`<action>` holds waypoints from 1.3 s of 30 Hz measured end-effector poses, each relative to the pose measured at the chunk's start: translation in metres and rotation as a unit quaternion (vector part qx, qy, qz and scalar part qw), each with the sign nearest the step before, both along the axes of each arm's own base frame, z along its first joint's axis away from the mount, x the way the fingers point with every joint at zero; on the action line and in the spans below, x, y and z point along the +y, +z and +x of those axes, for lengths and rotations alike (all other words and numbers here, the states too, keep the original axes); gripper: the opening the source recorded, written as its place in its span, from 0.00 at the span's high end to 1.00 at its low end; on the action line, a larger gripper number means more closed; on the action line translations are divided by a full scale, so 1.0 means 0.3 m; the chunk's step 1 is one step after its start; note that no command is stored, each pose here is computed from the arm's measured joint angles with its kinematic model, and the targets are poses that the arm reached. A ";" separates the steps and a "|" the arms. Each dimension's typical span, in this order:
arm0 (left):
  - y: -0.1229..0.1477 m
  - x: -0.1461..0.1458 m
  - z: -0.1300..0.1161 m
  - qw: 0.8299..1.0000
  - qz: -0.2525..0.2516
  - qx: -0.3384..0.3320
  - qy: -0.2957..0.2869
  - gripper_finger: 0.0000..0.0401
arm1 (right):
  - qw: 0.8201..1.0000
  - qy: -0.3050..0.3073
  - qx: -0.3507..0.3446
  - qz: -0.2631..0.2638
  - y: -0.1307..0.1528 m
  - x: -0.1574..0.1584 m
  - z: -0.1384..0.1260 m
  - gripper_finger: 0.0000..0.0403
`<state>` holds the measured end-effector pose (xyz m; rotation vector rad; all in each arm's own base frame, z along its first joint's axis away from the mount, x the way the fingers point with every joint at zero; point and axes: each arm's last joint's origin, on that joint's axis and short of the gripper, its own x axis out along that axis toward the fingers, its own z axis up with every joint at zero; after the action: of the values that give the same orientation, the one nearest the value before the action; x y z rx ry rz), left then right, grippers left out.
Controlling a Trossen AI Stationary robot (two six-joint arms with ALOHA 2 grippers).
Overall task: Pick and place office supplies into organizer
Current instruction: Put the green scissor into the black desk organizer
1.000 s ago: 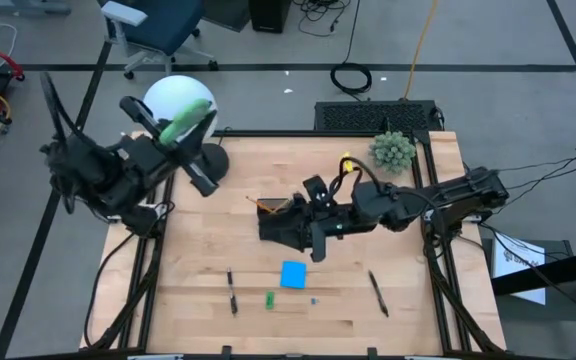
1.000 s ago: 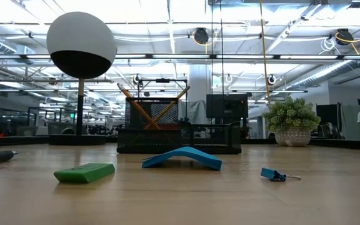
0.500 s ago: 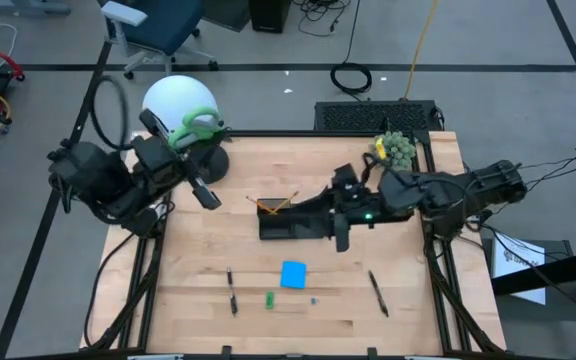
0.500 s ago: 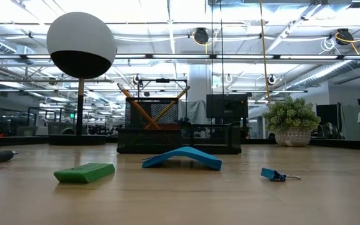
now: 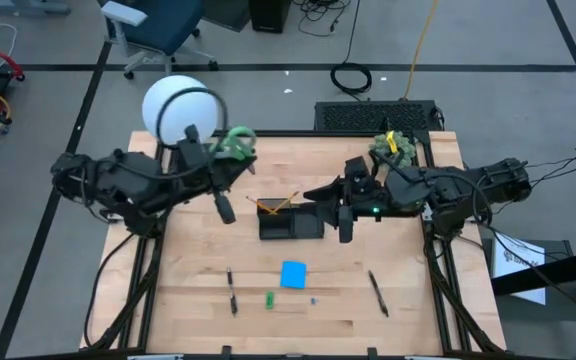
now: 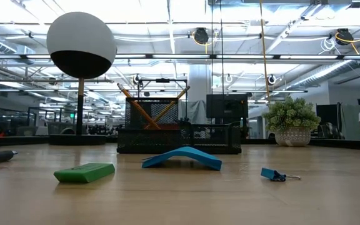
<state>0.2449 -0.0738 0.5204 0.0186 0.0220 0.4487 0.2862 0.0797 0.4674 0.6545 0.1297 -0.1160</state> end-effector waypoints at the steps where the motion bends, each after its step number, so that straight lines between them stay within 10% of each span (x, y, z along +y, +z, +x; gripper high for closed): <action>1: -0.008 0.009 0.006 1.000 -0.009 0.004 -0.006 0.98 | 1.000 -0.001 0.000 -0.001 0.000 -0.002 0.000 0.57; 39: -0.431 0.166 0.217 0.994 -0.070 0.051 -0.074 0.95 | 1.000 -0.004 0.019 0.010 -0.066 0.002 0.024 0.58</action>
<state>0.3100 -0.0239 0.3912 -0.0941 0.1512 0.2975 0.2934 0.0804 0.4477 0.6720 0.1659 -0.1350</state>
